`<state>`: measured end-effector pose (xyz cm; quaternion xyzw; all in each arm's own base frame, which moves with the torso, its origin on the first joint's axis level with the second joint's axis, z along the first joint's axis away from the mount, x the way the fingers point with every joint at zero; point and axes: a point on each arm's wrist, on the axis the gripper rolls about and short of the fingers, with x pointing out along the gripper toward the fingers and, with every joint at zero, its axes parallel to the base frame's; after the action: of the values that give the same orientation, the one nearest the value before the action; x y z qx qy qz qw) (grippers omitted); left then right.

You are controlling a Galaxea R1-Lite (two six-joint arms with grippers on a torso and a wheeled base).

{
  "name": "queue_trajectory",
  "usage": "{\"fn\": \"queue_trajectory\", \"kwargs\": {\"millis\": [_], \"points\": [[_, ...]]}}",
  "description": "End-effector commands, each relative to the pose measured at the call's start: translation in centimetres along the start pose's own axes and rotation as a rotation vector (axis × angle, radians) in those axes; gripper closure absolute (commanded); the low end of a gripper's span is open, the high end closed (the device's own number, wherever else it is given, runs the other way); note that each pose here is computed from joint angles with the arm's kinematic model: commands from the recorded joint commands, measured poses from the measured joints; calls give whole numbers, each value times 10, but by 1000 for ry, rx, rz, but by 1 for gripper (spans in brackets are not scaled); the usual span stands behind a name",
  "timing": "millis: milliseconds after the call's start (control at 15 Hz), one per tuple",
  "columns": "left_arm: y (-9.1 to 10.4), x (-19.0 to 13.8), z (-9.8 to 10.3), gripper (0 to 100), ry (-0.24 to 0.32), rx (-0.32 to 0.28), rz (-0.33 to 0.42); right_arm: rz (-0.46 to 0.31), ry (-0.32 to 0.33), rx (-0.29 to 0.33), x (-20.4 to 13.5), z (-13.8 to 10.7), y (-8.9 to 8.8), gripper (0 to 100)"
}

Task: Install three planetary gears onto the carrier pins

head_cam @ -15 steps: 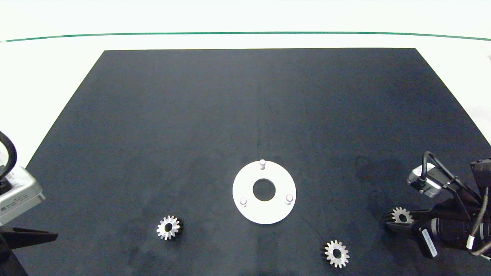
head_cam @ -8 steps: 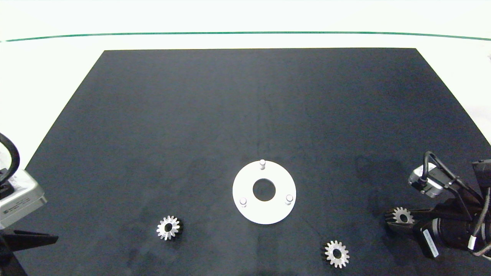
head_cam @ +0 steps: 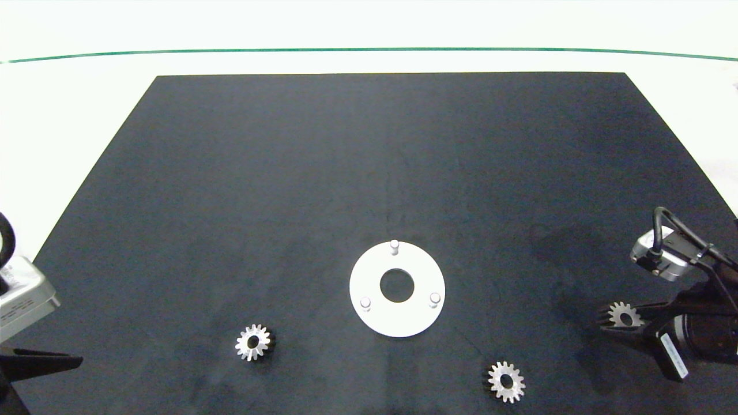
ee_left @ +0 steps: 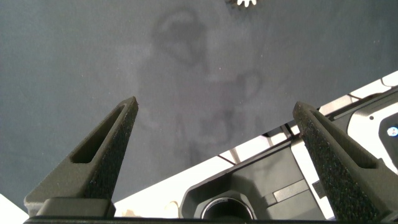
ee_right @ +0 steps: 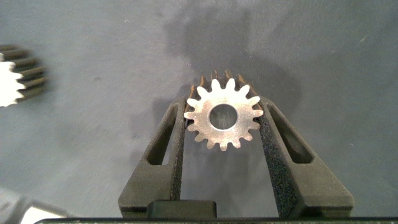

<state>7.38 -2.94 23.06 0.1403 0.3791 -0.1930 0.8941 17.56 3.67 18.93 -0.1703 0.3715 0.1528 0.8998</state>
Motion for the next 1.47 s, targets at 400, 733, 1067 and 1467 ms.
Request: {"fn": "queue_trajectory", "kwargs": {"millis": [400,733,1067,1467], "points": [[-1,-12,-7,0,-53,-25,7,47,-40,18,-1,56,16,78],[-1,-22,-14,0,-102,-67,9,85,-23,-7,3,80,32,78],[-3,-33,-22,0,-158,-101,3,87,-25,-66,16,113,52,78],[-4,-41,-35,0,-203,-109,7,138,6,-123,21,141,73,78]]}}
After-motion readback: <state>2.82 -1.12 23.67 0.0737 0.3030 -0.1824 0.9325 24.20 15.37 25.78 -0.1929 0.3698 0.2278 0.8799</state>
